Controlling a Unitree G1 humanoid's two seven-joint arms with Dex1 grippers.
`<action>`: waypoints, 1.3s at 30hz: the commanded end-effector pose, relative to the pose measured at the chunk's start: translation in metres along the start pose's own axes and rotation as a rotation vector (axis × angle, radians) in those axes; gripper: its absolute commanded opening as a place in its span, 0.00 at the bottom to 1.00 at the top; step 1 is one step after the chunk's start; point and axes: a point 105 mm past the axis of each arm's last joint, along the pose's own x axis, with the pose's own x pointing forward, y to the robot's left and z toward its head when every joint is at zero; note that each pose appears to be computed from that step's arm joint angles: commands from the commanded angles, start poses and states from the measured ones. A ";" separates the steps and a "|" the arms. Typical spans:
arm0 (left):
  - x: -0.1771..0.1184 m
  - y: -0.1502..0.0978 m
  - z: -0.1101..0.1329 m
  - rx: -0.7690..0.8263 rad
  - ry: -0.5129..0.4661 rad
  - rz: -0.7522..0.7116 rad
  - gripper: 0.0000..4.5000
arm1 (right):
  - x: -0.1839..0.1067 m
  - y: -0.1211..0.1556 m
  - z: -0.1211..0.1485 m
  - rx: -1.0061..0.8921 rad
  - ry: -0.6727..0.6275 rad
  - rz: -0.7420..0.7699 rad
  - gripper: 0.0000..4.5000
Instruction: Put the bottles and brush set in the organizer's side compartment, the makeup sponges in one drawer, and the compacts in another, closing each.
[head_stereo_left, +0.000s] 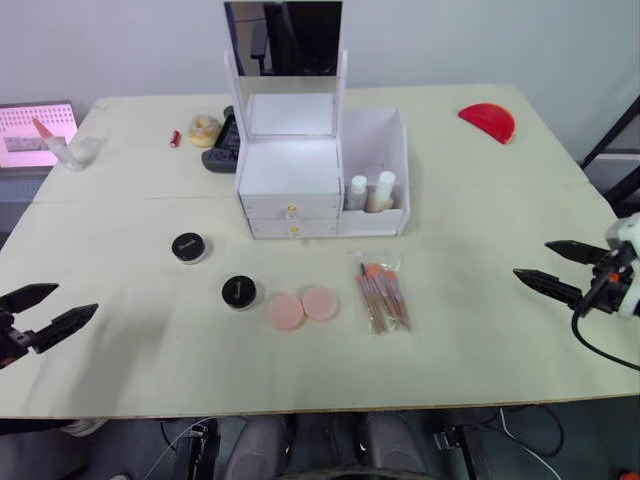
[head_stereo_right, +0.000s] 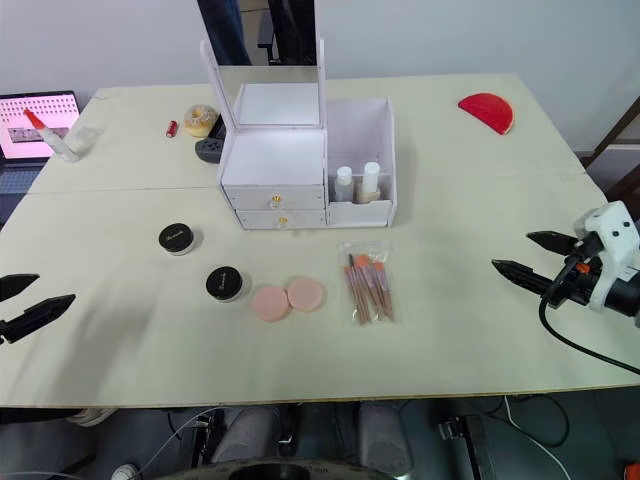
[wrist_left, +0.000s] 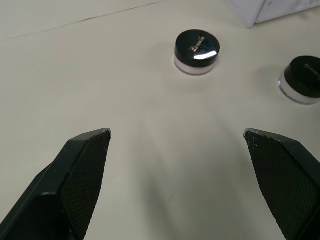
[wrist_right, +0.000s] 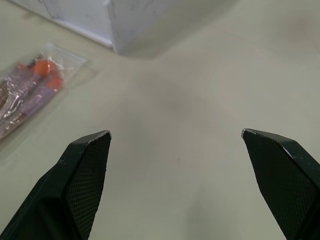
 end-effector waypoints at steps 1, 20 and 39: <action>0.000 0.001 0.012 0.053 -0.025 -0.002 1.00 | -0.002 0.000 0.010 -0.043 -0.033 -0.018 0.99; 0.148 -0.219 0.059 0.044 -0.188 -0.632 1.00 | 0.076 0.106 0.043 0.151 0.031 0.371 0.99; 0.223 -0.310 0.043 0.159 -0.079 -0.783 0.01 | 0.109 0.111 0.002 0.613 0.481 0.426 1.00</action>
